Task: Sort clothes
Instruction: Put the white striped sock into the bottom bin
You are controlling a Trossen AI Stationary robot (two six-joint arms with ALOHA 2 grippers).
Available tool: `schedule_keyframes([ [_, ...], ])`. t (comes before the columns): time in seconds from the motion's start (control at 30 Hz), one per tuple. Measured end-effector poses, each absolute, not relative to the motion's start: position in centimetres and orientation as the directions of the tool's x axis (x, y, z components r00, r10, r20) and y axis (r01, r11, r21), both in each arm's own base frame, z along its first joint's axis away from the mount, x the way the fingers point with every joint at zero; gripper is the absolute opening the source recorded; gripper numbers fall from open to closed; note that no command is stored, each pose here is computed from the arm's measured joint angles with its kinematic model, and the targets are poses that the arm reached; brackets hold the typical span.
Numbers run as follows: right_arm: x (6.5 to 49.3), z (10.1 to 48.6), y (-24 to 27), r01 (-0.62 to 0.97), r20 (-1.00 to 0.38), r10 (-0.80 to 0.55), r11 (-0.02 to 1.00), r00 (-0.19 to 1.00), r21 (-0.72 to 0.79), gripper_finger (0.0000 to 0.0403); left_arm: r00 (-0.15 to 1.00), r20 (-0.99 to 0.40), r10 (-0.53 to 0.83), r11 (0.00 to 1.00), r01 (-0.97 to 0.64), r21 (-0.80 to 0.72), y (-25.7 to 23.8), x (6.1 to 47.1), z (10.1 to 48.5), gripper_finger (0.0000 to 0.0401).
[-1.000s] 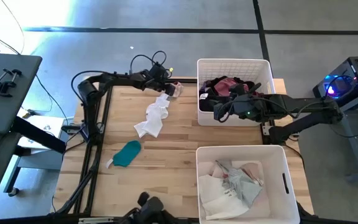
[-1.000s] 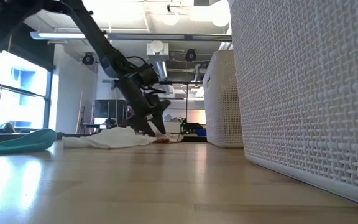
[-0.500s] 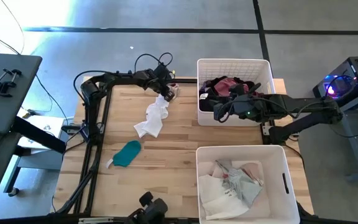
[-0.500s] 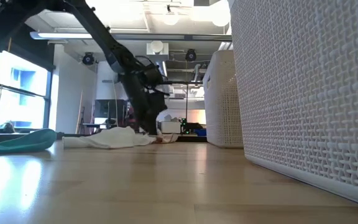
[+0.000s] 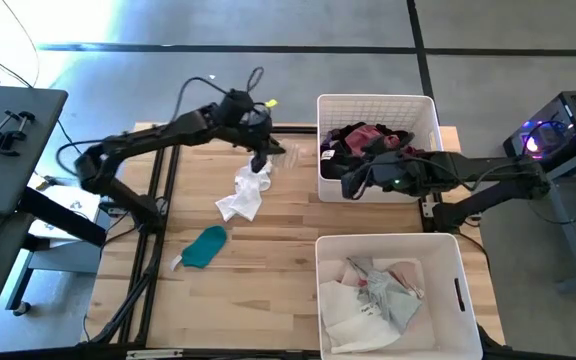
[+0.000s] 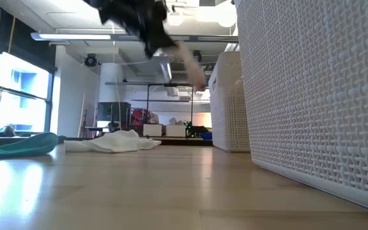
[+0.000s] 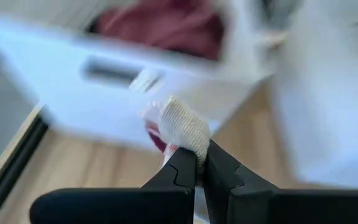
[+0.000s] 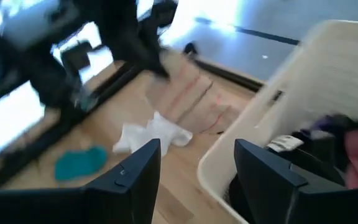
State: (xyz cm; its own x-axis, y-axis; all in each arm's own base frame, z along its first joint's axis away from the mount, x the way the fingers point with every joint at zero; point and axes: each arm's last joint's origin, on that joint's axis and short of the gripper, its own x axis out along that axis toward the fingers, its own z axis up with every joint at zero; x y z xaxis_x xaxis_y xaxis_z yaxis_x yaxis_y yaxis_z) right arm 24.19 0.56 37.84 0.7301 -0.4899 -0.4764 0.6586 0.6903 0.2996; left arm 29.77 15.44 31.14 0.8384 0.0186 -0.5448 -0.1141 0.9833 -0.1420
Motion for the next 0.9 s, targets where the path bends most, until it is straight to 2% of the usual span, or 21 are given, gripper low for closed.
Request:
schedule_keyframes([
  [0.13, 26.8, 37.3, 1.1, 0.501, -0.455, -0.380, 0.847, 0.805, 0.179, 0.0193, 0.915, -0.388, -0.107, 0.982, 0.035, -0.186, 13.2, 28.8, 34.6, 0.0001],
  [0.23, 29.4, 36.8, 1.4, 0.424, -0.383, -0.361, 0.901, 0.850, 0.090, 0.0193, 0.941, -0.297, -0.160, 0.976, 0.105, -0.191, 11.9, 28.5, 36.4, 0.0001],
  [0.4, 32.7, 36.2, 1.5, 0.438, -0.242, -0.428, 0.899, 0.871, -0.013, 0.0193, 0.952, -0.189, -0.243, 0.959, 0.207, -0.191, 10.4, 28.4, 38.1, 0.0001],
  [0.53, 33.9, 36.5, 1.5, 0.447, -0.141, -0.441, 0.894, 0.887, 0.019, 0.0193, 0.944, -0.142, -0.299, 0.942, 0.269, -0.200, 9.4, 28.7, 38.6, 0.0001],
  [0.67, 34.3, 36.9, 1.8, 0.367, -0.087, -0.361, 0.928, 0.929, 0.061, 0.0187, 0.940, -0.121, -0.320, 0.936, 0.293, -0.196, 8.8, 29.0, 38.9, 0.0001],
  [0.77, 34.4, 37.0, 1.9, 0.342, -0.081, -0.336, 0.938, 0.938, 0.066, 0.0153, 0.937, -0.106, -0.332, 0.933, 0.309, -0.185, 8.4, 29.1, 39.1, 0.0001],
  [0.9, 34.3, 37.1, 2.0, 0.338, -0.077, -0.332, 0.938, 0.940, 0.084, 0.0059, 0.942, -0.082, -0.324, 0.941, 0.312, -0.133, 8.2, 29.3, 39.3, 0.0015],
])
